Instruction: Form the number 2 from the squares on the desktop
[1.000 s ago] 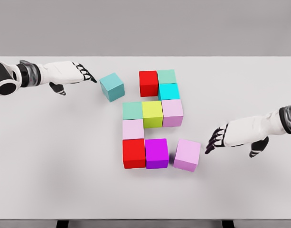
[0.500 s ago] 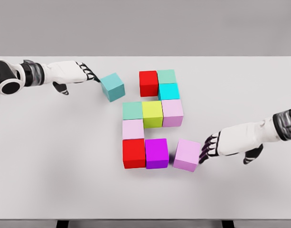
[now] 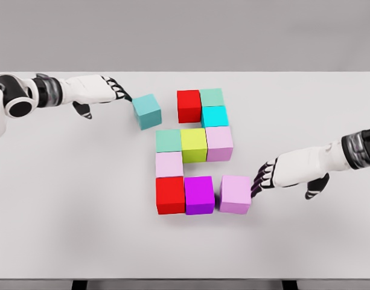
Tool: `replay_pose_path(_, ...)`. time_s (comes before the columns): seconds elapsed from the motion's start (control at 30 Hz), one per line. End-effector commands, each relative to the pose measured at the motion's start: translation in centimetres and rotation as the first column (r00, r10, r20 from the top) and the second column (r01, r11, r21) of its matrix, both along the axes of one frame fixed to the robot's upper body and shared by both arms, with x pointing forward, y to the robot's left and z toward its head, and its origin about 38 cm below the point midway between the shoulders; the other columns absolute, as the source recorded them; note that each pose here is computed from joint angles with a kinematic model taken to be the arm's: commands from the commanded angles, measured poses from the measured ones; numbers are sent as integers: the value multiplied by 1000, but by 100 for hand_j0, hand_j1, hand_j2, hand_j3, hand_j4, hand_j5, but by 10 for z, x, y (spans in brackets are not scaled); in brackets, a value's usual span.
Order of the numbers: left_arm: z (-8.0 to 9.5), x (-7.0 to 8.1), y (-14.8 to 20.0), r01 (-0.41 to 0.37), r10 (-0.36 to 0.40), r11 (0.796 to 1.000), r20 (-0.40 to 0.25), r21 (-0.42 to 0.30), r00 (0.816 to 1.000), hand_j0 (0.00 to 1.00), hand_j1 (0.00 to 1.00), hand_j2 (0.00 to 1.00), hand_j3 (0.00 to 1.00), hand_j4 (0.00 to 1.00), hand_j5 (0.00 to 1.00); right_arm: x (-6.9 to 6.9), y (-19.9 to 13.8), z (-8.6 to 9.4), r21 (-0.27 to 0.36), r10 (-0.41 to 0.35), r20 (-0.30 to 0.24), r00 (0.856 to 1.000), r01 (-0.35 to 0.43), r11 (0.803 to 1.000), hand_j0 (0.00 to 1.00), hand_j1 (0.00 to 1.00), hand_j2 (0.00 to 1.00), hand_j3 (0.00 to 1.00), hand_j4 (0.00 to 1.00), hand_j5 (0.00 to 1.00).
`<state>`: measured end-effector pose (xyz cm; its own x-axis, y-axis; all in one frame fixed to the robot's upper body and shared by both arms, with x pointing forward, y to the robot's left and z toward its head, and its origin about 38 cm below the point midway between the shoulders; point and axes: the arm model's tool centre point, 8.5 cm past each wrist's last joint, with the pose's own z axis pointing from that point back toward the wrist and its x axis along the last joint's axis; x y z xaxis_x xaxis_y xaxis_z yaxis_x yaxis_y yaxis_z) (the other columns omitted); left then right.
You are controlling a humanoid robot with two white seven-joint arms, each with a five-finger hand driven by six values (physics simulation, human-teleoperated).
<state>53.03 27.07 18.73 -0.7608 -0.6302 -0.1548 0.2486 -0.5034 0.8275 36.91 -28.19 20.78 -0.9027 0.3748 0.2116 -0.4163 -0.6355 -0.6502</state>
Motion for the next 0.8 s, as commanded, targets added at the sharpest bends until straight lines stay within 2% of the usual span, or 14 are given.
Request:
replay_pose_path(0.0, -1, 1, -3, -3, 3, 1000, -9, -5, 1000, 99, 99, 99, 99, 99, 99, 1, 0, 2, 5, -4, 2, 1000, 4, 1000, 99, 99, 99, 99, 99, 99)
replay_pose_path(0.27, 5, 2, 10, -33, 33, 999, -2, -28, 999, 99, 99, 99, 99, 99, 99, 6, 8, 1, 13, 6, 6, 1000, -6, 1000, 99, 99, 99, 99, 99, 99)
replay_pose_path(0.43, 9, -6, 11, -5, 5, 1000, 9, -22, 1000, 99, 99, 99, 99, 99, 99, 6, 9, 1, 14, 9, 6, 1000, -9, 1000, 99, 99, 99, 99, 99, 99)
replay_pose_path(0.57, 5, -19, 9, 29, -29, 999, 4, -21, 1000, 99, 99, 99, 99, 99, 99, 12, 0, 0, 4, -23, 9, 1000, 23, 1000, 99, 99, 99, 99, 99, 99)
replay_pose_path(0.77, 1, -31, 9, 54, -55, 998, -2, -24, 999, 99, 99, 99, 99, 99, 99, 13, 0, 0, 4, -25, 10, 1000, 24, 1000, 99, 99, 99, 99, 99, 99)
